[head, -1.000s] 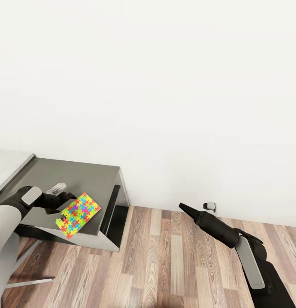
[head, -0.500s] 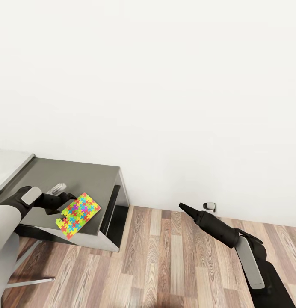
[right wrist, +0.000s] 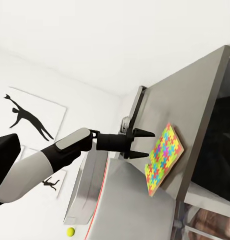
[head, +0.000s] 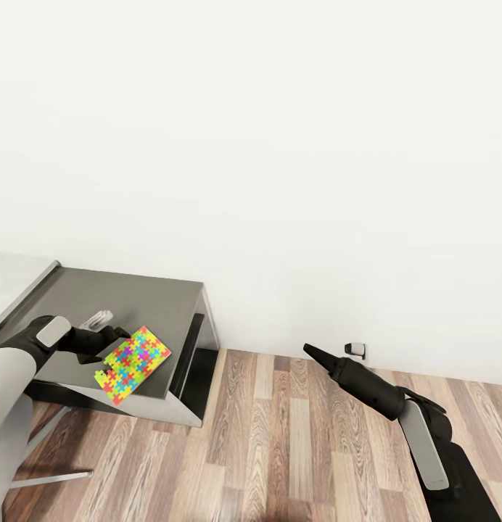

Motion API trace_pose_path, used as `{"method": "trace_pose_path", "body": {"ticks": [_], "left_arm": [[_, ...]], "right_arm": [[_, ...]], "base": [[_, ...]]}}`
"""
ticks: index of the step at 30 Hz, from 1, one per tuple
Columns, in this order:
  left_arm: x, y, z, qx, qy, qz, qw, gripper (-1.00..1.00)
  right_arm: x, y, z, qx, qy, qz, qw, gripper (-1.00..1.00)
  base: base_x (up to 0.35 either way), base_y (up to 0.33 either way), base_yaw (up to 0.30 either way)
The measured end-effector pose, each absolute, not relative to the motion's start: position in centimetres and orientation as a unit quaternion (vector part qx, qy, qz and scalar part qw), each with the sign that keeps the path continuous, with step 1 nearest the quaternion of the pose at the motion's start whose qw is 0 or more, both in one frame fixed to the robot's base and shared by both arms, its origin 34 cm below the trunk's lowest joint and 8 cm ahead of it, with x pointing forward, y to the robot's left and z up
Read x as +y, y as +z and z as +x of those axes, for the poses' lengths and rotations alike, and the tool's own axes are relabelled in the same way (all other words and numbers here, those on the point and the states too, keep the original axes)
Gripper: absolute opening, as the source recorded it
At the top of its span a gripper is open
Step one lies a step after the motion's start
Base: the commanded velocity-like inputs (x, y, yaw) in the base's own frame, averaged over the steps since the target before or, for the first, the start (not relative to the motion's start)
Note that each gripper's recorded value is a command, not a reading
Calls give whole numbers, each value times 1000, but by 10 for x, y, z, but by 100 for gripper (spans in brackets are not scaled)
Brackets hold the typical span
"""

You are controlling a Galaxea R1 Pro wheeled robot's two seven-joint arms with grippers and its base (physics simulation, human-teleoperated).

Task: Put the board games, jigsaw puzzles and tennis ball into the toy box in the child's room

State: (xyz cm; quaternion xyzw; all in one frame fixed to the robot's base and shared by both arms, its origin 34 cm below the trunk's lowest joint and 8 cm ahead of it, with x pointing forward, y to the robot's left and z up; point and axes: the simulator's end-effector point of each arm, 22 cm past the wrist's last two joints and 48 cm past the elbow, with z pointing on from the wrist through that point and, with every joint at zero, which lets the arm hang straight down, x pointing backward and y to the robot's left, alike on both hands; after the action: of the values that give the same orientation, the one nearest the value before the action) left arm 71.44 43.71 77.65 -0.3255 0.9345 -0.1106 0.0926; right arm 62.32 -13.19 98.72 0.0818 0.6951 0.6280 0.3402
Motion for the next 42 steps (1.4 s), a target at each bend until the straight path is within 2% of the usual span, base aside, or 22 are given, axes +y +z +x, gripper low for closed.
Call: {"method": "trace_pose_path", "body": {"ticks": [42], "left_arm": [[419,781,713,921,-153,-350,71,100]], "right_arm": [[-131,987,623,694,629,82,340,100]], "base": [[0,0,0]]}}
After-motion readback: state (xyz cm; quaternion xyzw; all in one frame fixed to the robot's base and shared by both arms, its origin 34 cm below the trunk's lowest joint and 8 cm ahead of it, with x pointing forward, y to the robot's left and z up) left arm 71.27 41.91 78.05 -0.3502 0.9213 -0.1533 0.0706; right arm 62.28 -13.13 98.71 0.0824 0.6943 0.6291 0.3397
